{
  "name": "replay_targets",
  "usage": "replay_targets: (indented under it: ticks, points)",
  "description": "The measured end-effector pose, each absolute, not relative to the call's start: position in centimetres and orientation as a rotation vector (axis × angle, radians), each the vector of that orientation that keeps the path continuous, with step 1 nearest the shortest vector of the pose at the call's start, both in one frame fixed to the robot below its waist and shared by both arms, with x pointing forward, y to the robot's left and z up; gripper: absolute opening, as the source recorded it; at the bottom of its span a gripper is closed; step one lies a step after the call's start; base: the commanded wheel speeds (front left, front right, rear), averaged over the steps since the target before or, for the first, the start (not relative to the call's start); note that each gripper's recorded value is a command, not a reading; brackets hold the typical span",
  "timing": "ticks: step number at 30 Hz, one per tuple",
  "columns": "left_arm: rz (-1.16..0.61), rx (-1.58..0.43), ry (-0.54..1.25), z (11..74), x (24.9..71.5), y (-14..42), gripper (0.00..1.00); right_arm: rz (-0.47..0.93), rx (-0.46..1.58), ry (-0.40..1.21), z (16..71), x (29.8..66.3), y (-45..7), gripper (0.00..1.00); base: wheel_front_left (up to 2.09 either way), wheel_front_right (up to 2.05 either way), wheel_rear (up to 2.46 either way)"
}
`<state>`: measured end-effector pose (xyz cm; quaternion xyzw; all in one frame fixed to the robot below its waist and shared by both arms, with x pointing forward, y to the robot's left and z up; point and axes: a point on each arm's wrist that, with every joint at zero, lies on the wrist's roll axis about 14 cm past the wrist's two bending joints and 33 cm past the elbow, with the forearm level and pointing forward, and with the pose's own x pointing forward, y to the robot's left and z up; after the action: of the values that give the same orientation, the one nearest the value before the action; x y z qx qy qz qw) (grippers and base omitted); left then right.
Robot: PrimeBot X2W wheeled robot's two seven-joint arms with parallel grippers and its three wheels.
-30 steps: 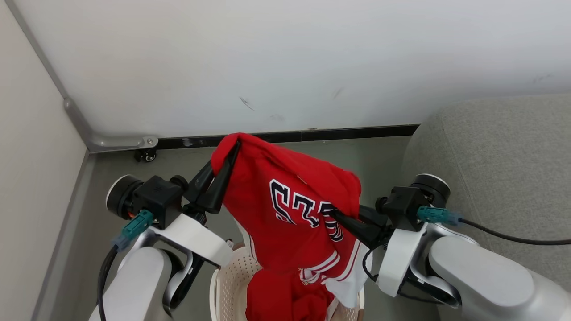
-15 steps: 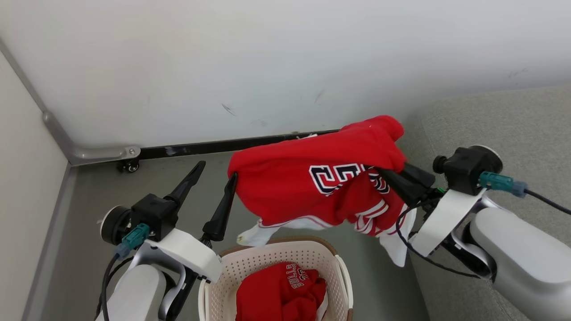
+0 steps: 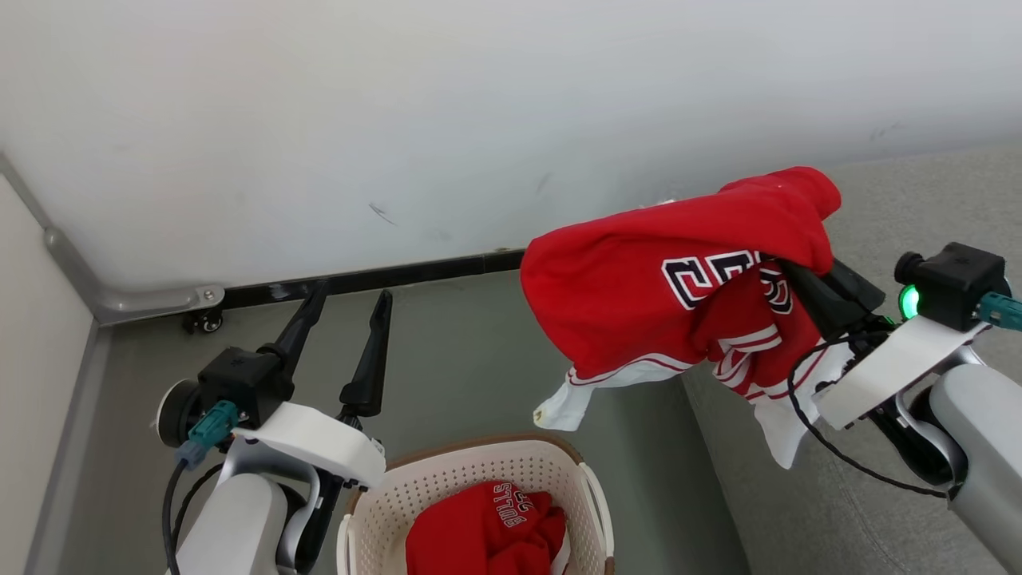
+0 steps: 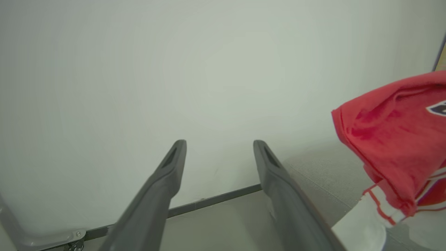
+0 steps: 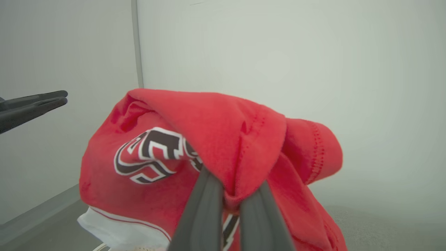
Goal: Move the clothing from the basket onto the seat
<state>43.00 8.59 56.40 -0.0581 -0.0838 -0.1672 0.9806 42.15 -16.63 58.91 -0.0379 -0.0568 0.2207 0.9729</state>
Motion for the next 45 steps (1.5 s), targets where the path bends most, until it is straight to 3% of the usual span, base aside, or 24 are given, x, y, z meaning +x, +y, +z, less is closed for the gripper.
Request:
replay_targets:
  ticks: [25,34,45]
  points:
    - [-0.468,-0.173,-0.161,56.3,43.1,2.0,1.0,0.092,0.032,-0.098,55.4,34.8,-27.0,0.0,0.0,0.0,0.0]
    - [-0.504,-0.184,-0.162,56.3,43.4,0.2,1.0,0.033,0.021,-0.093,54.8,32.6,-28.3,0.0,0.0,0.0,0.0]
    - [-0.474,-0.164,-0.174,55.9,44.7,0.7,1.0,0.028,0.015,-0.076,55.5,33.1,-28.4,0.0,0.0,0.0,0.0]
